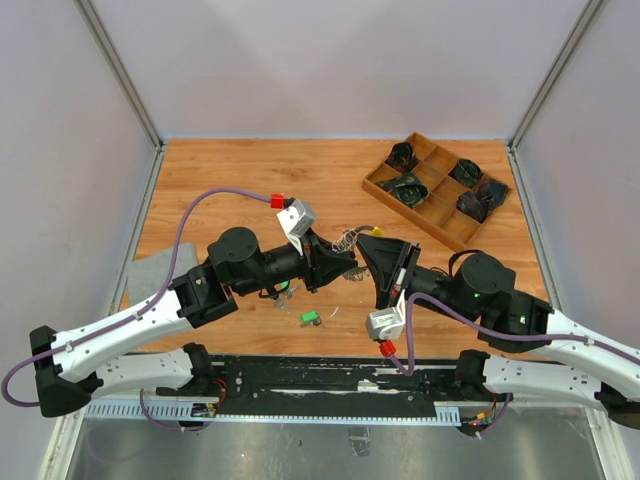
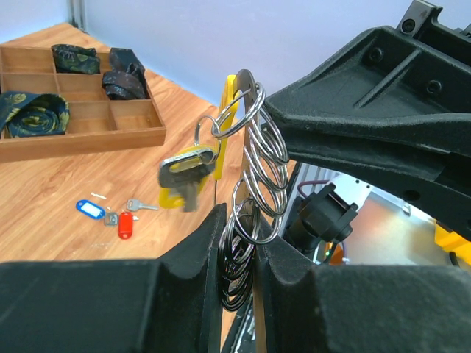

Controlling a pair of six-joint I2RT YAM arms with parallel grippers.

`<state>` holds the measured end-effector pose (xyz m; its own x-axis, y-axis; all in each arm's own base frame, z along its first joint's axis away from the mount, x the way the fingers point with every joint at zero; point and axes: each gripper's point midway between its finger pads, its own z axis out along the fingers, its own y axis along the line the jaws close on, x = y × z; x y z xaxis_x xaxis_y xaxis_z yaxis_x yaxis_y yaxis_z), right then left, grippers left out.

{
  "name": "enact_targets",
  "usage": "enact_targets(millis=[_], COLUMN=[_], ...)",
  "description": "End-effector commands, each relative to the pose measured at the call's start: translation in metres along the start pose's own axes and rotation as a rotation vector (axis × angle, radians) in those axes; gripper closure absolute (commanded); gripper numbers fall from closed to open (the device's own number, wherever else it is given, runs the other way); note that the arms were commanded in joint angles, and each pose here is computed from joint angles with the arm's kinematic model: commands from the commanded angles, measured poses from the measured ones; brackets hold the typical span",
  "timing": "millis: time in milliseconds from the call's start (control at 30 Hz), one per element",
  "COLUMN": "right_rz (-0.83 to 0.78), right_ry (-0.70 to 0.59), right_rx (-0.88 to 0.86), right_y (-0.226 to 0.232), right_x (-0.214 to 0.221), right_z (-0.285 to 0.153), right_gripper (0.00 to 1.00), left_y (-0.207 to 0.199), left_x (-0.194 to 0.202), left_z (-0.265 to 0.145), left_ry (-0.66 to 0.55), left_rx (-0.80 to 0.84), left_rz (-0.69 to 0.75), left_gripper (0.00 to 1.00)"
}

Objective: Put the keys on the keyring

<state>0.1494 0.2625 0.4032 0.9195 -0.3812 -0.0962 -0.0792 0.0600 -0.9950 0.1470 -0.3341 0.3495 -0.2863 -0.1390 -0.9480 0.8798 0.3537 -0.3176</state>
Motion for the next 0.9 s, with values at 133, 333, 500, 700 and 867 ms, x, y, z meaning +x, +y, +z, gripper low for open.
enact_targets(millis=[133,333,500,700,867], right_rz=[-0.014,-0.019,-0.018,-0.015,-0.003], right_ry=[-0.015,-0.015,-0.019,-0.024,-0.026], right_rx=[0.053,0.066,0.077,0.083,0.097], right_y=[-0.015,-0.019,-0.023,-0.025,-0.029], right_x=[-0.007,-0.008,-0.009,-0.010,-0.011], right_z=[0.001,0.004,0.002,0.001,-0.001], right_gripper=[0.80,0.82,0.84,0.87,0.87], left_y=[-0.013,-0.013,-0.013,-0.012,-0.011], left_x=[-0.019,-0.018,-0.018,-0.017,-0.015], left_z=[-0.003,-0.003,-0.003,-0.002,-0.001], left_ry=[-0.056,-0.056,-0.055,-0.054,-0.050], left_rx=[0.047,0.047,0.046,0.043,0.043], left_rz=[-0.002,-0.002,0.001,0.000,0.000], left_gripper=[1.00,0.99,0.99,0.99,0.99])
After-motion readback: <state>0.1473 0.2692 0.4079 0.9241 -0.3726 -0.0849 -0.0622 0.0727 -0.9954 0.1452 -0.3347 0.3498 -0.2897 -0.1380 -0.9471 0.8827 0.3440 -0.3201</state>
